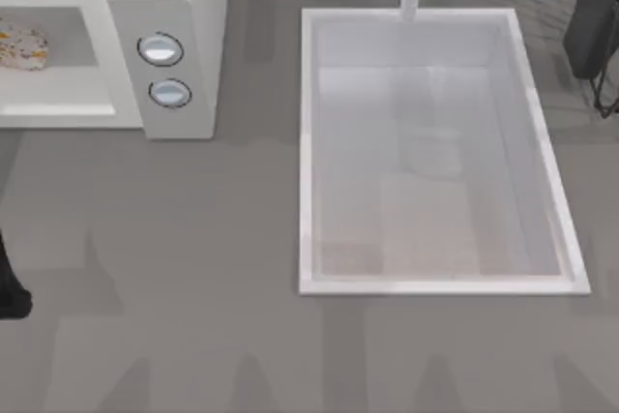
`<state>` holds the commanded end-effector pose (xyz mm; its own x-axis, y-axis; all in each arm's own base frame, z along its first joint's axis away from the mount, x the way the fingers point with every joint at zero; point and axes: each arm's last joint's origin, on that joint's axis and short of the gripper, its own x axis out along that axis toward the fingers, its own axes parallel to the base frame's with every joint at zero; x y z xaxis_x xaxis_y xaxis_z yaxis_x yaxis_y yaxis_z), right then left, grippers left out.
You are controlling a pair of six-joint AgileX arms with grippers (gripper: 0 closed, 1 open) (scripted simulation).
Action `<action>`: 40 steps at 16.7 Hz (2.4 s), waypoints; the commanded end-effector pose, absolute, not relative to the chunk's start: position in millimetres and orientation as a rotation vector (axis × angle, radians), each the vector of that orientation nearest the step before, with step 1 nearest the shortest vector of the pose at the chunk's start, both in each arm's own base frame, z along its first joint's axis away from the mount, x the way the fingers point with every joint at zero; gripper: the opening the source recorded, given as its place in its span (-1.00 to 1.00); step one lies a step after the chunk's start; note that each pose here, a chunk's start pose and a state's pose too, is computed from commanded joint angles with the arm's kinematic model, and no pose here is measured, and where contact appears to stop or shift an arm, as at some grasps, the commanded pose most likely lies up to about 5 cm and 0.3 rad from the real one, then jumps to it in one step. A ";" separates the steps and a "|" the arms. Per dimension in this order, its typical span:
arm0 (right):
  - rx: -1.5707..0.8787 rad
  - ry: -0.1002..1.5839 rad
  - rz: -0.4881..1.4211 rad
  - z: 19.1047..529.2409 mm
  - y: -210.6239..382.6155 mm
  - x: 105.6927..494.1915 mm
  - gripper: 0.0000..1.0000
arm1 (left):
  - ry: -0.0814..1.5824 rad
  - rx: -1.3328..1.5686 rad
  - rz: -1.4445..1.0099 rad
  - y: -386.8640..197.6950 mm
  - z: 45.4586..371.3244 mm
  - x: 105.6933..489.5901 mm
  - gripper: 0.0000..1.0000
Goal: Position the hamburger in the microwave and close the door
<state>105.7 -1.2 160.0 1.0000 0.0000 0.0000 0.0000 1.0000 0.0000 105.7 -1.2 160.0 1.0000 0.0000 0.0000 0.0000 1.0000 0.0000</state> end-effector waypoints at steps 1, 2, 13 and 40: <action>0.000 0.000 0.000 160.0 -1.2 105.7 1.00 | 0.000 0.000 0.000 -1.2 160.0 105.7 0.25; 0.000 0.000 0.000 160.0 -1.2 105.7 1.00 | 0.000 0.000 0.000 -1.2 160.0 105.7 0.10; 0.000 0.000 0.000 160.0 -1.2 105.7 1.00 | 0.000 0.000 0.000 -1.2 160.0 105.7 -1.00; 0.000 0.000 0.000 160.0 -1.2 105.7 1.00 | 0.006 0.002 0.001 -30.0 184.2 101.2 -1.00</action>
